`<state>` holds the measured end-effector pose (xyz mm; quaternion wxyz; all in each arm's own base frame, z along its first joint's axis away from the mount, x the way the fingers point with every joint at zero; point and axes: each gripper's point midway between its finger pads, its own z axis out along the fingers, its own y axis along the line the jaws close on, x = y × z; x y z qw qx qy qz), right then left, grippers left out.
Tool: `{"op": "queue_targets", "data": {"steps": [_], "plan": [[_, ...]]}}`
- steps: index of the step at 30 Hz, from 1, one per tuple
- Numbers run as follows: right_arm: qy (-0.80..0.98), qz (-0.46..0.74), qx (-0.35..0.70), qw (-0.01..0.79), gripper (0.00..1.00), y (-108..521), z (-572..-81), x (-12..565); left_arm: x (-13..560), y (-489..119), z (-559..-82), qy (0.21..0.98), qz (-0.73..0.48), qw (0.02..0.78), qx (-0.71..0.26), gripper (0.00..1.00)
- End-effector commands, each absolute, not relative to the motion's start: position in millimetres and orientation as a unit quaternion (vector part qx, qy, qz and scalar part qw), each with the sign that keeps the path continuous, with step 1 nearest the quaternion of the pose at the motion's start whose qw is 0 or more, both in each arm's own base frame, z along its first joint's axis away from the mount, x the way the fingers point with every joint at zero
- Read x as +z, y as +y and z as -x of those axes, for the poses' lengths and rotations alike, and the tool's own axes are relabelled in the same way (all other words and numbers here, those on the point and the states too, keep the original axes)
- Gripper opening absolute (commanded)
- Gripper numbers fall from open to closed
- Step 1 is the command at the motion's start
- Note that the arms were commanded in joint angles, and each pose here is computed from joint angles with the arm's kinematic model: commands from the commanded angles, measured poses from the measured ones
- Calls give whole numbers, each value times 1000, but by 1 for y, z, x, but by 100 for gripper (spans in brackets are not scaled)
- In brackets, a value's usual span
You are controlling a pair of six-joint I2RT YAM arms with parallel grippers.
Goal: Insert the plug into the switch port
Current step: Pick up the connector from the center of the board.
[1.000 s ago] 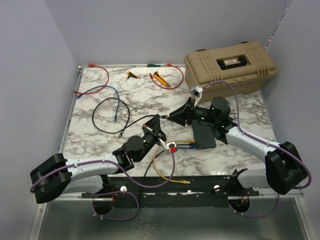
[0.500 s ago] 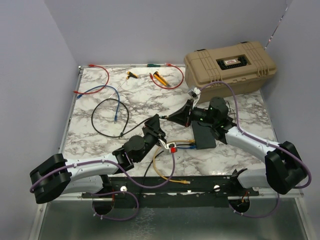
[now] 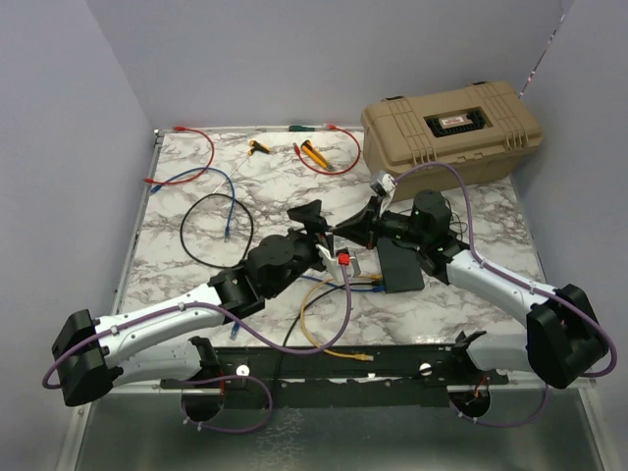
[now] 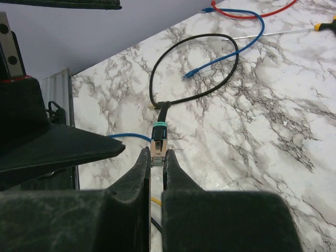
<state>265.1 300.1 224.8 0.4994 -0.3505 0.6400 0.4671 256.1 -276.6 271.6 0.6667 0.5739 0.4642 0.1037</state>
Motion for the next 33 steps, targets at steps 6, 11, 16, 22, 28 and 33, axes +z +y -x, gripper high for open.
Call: {"op": "queue_targets", "data": {"steps": [6, 11, 16, 22, 28, 33], "plan": [[622, 393, 450, 506, 1, 293, -257, 220, 256, -284, -227, 538, -600, 579, -124, 90], [586, 436, 455, 509, 1, 290, -243, 218, 263, -280, -220, 539, -579, 569, -224, 90], [551, 481, 456, 507, 1, 286, -230, 216, 264, -286, -209, 531, -582, 539, -298, 90], [529, 506, 440, 520, 1, 274, -220, 217, 250, -295, -198, 526, -590, 494, -362, 87], [495, 524, 447, 530, 1, 269, -204, 221, 245, -298, -196, 517, -589, 480, -395, 81], [482, 534, 467, 514, 1, 271, -196, 218, 243, -304, -195, 512, -589, 464, -419, 76]]}}
